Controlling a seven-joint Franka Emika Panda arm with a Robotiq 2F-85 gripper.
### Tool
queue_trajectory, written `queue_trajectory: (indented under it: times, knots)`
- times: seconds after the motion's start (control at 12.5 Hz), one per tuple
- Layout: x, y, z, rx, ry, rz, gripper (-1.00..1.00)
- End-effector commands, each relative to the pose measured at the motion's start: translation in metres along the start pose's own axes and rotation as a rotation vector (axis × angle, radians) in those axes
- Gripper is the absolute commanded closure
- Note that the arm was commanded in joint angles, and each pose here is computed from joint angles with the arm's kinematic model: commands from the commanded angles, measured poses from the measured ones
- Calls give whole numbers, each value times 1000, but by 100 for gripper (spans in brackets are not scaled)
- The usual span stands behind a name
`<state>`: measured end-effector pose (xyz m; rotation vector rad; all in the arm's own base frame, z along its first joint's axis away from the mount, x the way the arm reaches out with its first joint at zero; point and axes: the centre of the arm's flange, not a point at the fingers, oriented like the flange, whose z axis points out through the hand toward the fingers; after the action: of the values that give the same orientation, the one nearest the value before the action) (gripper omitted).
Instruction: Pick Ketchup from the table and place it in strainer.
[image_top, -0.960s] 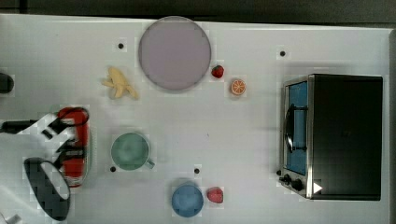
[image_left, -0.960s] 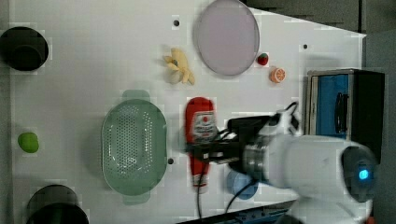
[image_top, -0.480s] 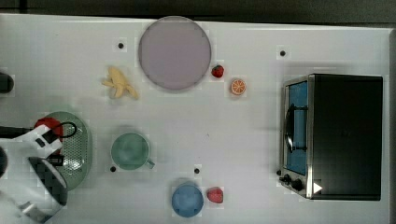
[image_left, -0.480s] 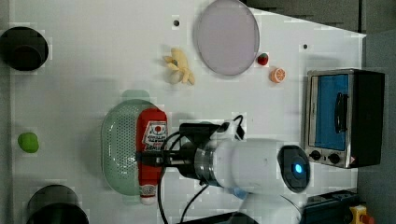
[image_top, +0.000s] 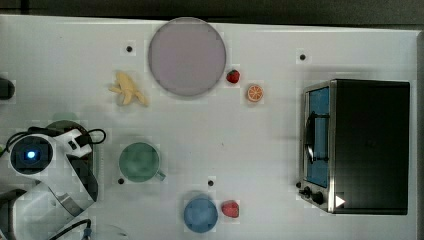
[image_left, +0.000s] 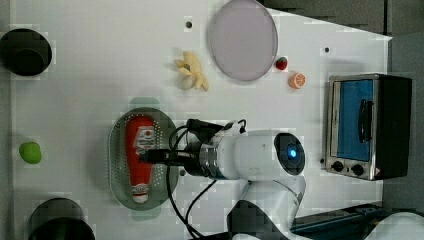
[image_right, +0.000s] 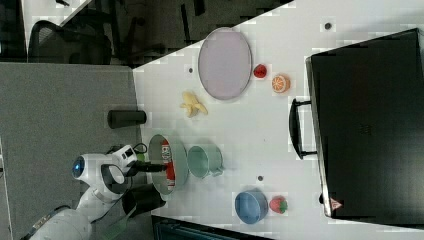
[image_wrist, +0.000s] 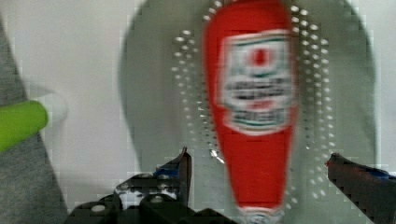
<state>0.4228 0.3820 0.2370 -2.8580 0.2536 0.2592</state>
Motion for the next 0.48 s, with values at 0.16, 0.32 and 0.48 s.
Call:
queue_trajectory:
  times: [0.16, 0.32, 0.48]
  knots:
    - [18, 10, -88, -79, 116, 180, -100]
    - [32, 34, -142, -135, 176, 235, -100]
    - [47, 64, -203, -170, 256, 322, -100]
